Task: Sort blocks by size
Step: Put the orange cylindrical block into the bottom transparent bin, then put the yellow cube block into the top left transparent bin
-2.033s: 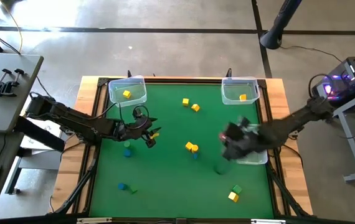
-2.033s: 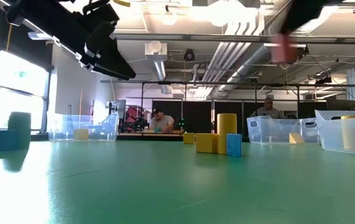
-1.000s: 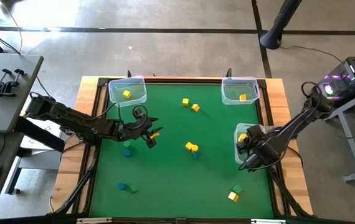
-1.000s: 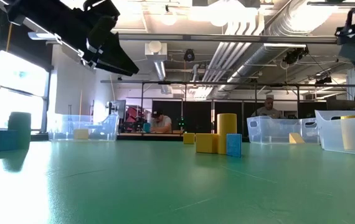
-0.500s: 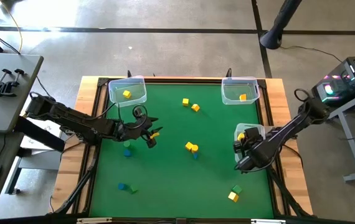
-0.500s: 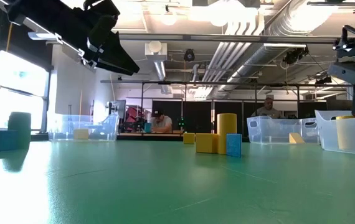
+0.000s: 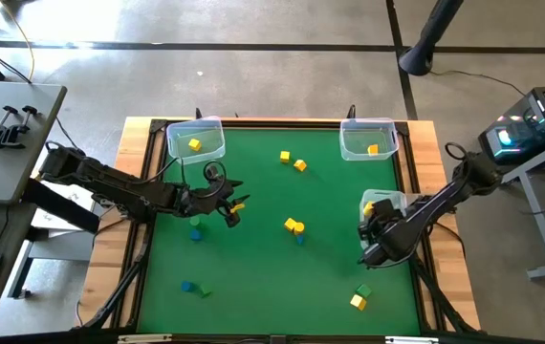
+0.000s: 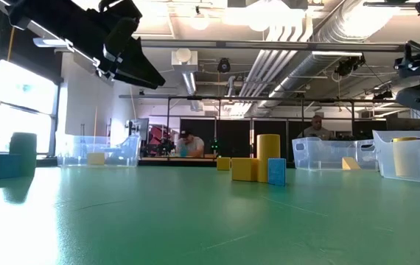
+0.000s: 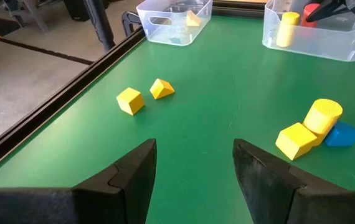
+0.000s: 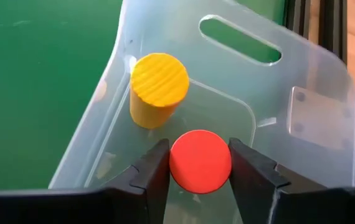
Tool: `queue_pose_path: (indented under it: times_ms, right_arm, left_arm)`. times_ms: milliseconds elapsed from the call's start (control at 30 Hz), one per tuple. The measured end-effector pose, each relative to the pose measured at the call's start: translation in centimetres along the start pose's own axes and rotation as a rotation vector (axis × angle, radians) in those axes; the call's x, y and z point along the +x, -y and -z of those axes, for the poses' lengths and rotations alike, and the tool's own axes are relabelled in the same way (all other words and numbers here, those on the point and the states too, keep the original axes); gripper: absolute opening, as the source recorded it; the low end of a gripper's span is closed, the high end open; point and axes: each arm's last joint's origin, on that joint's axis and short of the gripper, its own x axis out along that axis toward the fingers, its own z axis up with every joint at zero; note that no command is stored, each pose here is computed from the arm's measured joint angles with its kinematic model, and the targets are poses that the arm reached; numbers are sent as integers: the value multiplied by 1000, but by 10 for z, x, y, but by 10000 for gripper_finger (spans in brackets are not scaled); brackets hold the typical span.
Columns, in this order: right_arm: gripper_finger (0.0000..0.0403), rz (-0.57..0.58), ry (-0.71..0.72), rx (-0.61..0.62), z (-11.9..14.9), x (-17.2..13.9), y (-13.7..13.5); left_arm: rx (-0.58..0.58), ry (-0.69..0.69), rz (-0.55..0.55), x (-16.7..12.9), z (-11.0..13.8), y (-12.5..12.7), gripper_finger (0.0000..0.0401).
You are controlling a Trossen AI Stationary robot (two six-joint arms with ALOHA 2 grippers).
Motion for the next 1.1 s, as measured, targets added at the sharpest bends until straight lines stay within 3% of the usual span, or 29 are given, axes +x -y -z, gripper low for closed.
queue_pose_path:
  times_ms: [333, 767, 1100]
  right_arm:
    - [153, -12, 28, -19, 1, 0, -1]
    - [223, -32, 179, -13, -5, 0, 2]
    - [227, -5, 261, -60, -16, -20, 4]
  left_arm:
    - [-4, 4, 1, 0, 0, 0, 200]
    - [-12, 3, 4, 0, 0, 0, 200]
    - [-33, 31, 17, 0, -4, 1, 200]
